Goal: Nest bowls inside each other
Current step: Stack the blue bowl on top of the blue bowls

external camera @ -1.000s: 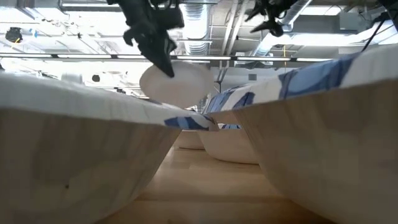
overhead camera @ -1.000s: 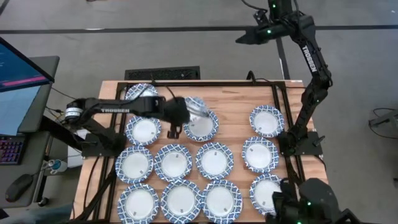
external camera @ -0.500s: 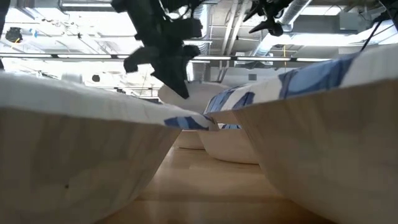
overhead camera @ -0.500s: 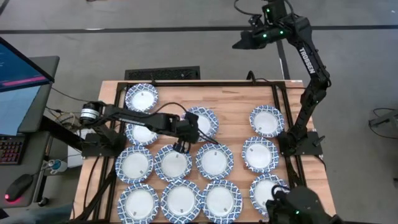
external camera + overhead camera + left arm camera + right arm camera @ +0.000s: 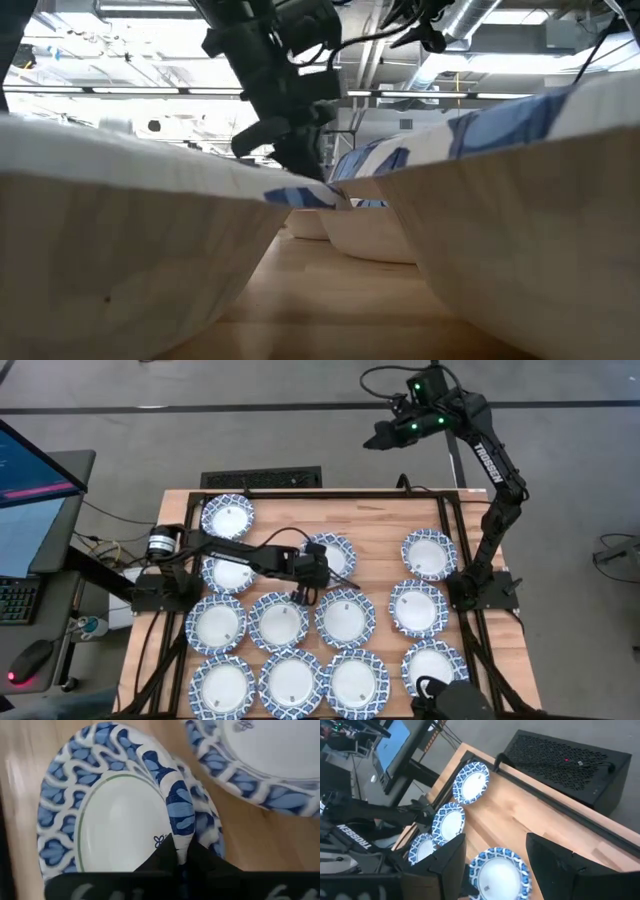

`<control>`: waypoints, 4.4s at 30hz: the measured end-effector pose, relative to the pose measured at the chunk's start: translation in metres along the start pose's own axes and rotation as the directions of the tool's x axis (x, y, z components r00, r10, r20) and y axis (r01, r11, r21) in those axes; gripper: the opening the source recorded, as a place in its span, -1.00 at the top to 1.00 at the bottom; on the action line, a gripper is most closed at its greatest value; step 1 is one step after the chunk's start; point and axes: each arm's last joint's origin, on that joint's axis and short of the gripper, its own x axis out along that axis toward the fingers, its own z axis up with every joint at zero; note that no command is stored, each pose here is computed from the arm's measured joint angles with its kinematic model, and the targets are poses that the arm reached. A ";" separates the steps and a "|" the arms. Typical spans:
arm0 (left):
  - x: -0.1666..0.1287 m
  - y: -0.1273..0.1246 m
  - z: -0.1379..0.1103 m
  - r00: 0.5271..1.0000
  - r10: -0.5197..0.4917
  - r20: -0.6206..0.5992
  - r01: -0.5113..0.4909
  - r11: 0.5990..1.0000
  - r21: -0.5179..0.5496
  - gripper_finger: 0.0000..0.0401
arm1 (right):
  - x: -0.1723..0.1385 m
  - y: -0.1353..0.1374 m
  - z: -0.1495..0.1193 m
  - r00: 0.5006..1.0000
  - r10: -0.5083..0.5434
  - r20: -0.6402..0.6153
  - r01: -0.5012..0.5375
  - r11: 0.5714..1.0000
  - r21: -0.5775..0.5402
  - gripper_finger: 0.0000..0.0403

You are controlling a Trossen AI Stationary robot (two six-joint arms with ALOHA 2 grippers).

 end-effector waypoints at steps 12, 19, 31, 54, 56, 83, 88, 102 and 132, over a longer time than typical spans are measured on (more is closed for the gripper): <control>-0.004 -0.008 -0.001 0.995 -0.095 -0.005 0.095 0.991 -0.094 0.54 | -0.005 -0.008 0.003 1.000 -0.017 0.021 0.016 1.000 0.015 -0.14; -0.021 -0.002 0.012 0.993 -0.104 -0.055 0.101 0.994 -0.044 0.20 | -0.006 -0.009 0.004 1.000 -0.019 0.024 0.019 1.000 0.019 -0.14; -0.037 0.008 0.015 0.962 -0.259 -0.083 0.255 0.966 -0.052 0.00 | -0.006 -0.010 0.005 0.999 -0.037 0.036 0.037 0.999 0.016 -0.14; -0.132 0.124 -0.159 0.909 0.182 -0.375 -0.416 0.435 -0.798 0.10 | -0.019 -0.008 0.004 0.997 -0.037 0.071 0.038 0.999 -0.008 -0.14; -0.128 0.130 -0.174 0.886 0.126 -0.447 -0.460 0.368 -0.808 0.10 | -0.019 -0.009 0.005 0.996 -0.036 0.078 0.037 0.999 -0.011 -0.14; -0.043 0.143 -0.214 0.786 -0.239 -0.570 -0.514 0.258 -0.818 0.10 | -0.019 -0.008 0.007 0.995 -0.027 0.099 0.030 0.999 -0.024 -0.14; -0.035 0.144 -0.216 0.803 -0.260 -0.536 -0.481 0.249 -0.841 0.10 | -0.019 -0.008 0.007 0.995 -0.027 0.101 0.030 0.999 -0.025 -0.14; -0.012 0.137 -0.226 0.744 -0.318 -0.587 -0.497 0.323 -0.805 0.15 | -0.019 -0.008 0.007 0.994 -0.028 0.104 0.031 0.999 -0.026 -0.14; -0.069 0.142 -0.134 0.769 -0.085 -0.634 -0.471 0.594 -0.652 1.00 | -0.021 -0.020 0.012 0.992 -0.055 0.117 0.055 0.998 0.000 -0.14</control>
